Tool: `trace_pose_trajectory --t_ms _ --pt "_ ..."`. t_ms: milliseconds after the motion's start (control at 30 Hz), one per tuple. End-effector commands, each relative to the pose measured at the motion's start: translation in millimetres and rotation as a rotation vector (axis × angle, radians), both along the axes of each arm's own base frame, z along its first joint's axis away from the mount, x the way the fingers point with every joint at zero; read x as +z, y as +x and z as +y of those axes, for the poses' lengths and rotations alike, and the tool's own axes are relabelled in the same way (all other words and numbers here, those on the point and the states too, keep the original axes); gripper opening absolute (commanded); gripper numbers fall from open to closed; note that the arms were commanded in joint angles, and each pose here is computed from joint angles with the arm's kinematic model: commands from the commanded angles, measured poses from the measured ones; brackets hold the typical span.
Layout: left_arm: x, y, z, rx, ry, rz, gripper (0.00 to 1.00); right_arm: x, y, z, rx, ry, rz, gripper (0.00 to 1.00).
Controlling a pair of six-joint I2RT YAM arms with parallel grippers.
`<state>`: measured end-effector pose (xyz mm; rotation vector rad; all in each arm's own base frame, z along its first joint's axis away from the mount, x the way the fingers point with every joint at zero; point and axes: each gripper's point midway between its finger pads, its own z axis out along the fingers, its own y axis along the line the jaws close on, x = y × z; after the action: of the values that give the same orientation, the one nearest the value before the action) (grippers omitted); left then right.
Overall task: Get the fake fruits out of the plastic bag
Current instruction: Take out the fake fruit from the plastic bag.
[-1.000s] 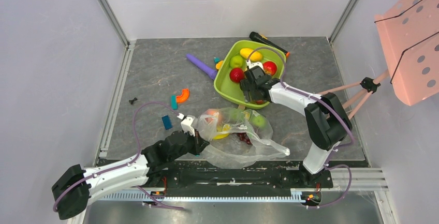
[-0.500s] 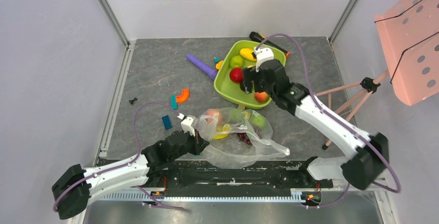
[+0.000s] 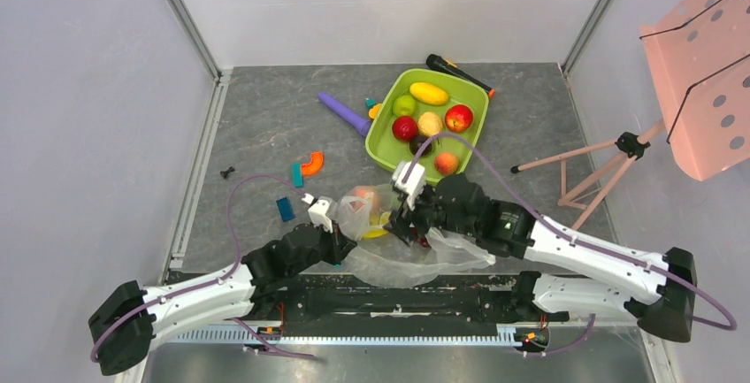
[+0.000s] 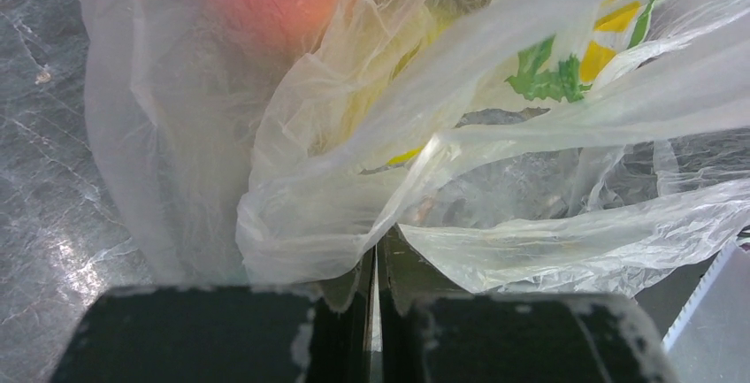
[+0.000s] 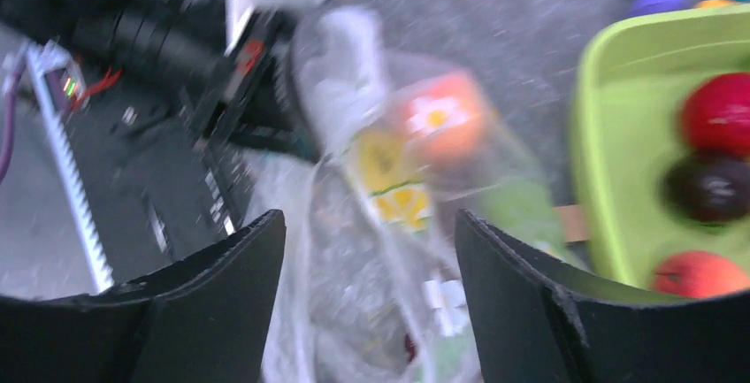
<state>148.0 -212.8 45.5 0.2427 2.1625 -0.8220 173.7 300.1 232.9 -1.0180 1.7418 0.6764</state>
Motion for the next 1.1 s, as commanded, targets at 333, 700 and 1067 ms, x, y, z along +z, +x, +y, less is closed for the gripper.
trace_pose_trajectory --t_ms 333,700,1067 --pt "15.9 12.2 6.2 0.063 -0.011 -0.065 0.06 -116.0 -48.3 18.6 0.149 -0.24 0.08 0.4" --pt "15.2 14.0 8.3 0.078 -0.008 -0.068 0.06 -154.8 -10.9 19.6 0.017 -0.422 0.005 0.34" --pt "12.4 14.1 7.6 0.079 -0.007 -0.061 0.06 -149.0 5.6 30.4 0.035 -0.438 -0.114 0.67"
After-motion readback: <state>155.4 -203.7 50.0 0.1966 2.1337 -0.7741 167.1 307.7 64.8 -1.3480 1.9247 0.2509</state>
